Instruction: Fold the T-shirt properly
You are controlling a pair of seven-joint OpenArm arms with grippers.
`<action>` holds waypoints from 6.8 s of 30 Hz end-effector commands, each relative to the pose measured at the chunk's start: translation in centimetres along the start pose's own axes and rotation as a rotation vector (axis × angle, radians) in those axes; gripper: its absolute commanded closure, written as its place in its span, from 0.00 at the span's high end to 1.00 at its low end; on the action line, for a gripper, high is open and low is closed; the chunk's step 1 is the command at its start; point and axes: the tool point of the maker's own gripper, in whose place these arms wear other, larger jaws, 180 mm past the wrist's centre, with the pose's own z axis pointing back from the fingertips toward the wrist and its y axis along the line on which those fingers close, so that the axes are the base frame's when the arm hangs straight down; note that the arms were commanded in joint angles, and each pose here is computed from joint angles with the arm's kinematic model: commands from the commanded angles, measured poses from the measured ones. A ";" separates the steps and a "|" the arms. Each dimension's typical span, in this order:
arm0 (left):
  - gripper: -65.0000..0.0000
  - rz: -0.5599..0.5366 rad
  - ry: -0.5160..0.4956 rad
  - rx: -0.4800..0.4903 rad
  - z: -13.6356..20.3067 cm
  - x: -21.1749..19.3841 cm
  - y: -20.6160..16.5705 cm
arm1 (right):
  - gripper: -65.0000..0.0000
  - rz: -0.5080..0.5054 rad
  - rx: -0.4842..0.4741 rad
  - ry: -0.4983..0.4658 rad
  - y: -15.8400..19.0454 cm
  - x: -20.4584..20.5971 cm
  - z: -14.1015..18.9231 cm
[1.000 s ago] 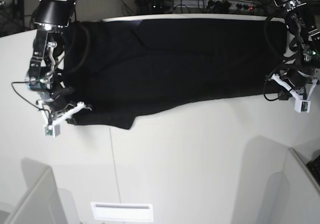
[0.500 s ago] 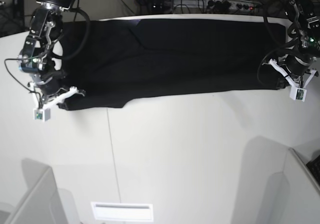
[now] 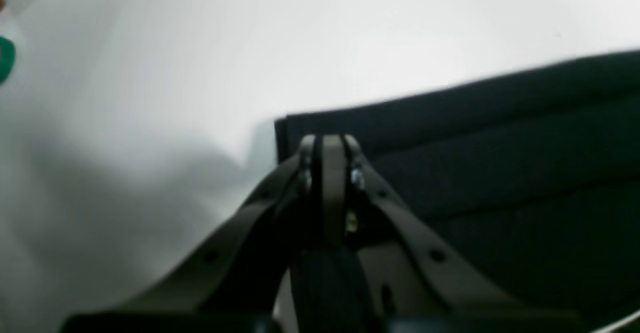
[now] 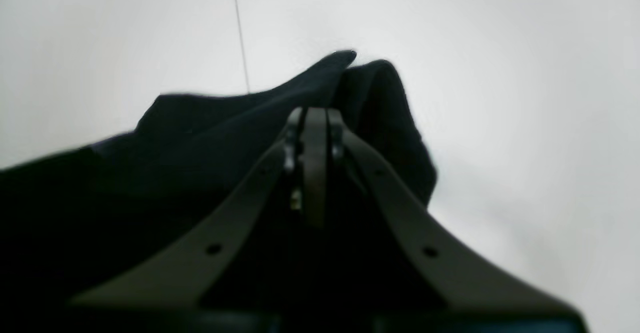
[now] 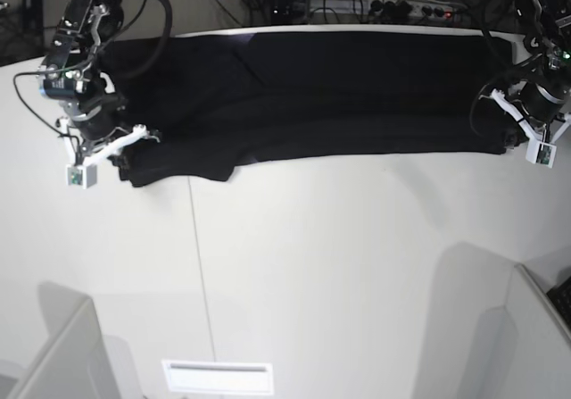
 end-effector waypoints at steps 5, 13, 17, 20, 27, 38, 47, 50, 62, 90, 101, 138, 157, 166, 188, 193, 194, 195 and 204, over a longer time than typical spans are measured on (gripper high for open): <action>0.00 -0.021 -0.012 0.009 0.6 0.3 0.3 | 0.00 -0.016 -0.011 -0.031 -0.4 0.1 0.8; 0.00 -0.037 0.009 0.013 0.9 -0.3 0.6 | 0.00 -0.171 0.061 -0.052 -0.8 -0.4 2.0; 0.00 -0.037 0.012 0.012 0.9 -0.4 0.6 | 0.00 -0.193 0.108 -0.013 -0.5 -0.9 2.3; 0.00 -0.037 0.017 0.012 0.9 -0.6 0.5 | 0.00 -0.247 0.126 -0.012 -1.1 -0.9 2.9; 0.00 -0.023 0.090 0.064 2.1 -2.0 2.1 | 0.00 -0.283 0.126 0.028 -2.7 -1.5 4.0; 0.00 -0.071 0.171 0.025 2.9 -5.0 1.2 | 0.00 -0.313 0.121 0.099 -2.4 -4.6 4.2; 0.00 -0.052 0.209 0.013 3.1 -6.6 0.6 | 0.00 -0.339 0.111 0.154 -3.0 -6.5 4.0; 0.00 -0.053 0.212 0.014 3.1 -6.7 0.7 | 0.00 -0.339 0.109 0.160 -3.0 -6.6 4.0; 0.37 -0.046 0.224 0.020 3.3 -7.2 0.9 | 0.43 -0.365 0.089 0.216 -3.7 -8.6 4.2; 0.00 0.096 0.332 -0.063 -4.3 -13.9 -3.7 | 0.00 -0.180 0.081 0.287 -2.5 -11.1 -2.7; 0.00 0.119 0.255 -0.054 -6.7 -9.6 -3.0 | 0.00 -0.146 0.038 0.243 -3.9 -6.6 -6.8; 0.86 0.340 0.204 0.184 -0.5 -9.6 5.1 | 0.00 0.248 0.317 0.057 9.1 -1.9 -1.9; 0.86 0.481 0.067 -0.037 -4.4 -7.0 1.8 | 0.00 0.247 0.316 0.091 8.9 -3.4 -1.7; 0.85 0.466 0.064 -0.146 -7.3 -7.1 -1.7 | 0.00 0.242 0.316 0.098 8.8 -3.7 -1.6; 0.00 0.379 0.026 -0.047 -5.1 -7.0 3.2 | 0.00 0.234 0.317 0.111 8.6 -4.6 -1.4; 0.00 0.258 -0.022 -0.008 -2.6 -4.9 3.1 | 0.00 0.233 0.318 0.111 8.6 -4.6 -1.4; 0.00 0.239 -0.030 -0.007 -2.2 -4.6 2.7 | 0.00 0.231 0.320 0.111 8.7 -4.6 -1.4; 0.00 0.228 -0.040 -0.008 -1.8 -4.3 2.2 | 0.00 0.223 0.325 0.109 9.0 -4.6 -1.4; 0.00 0.142 -0.127 -0.035 0.3 -1.2 -2.2 | 0.00 0.210 0.332 0.104 9.4 -4.5 -1.4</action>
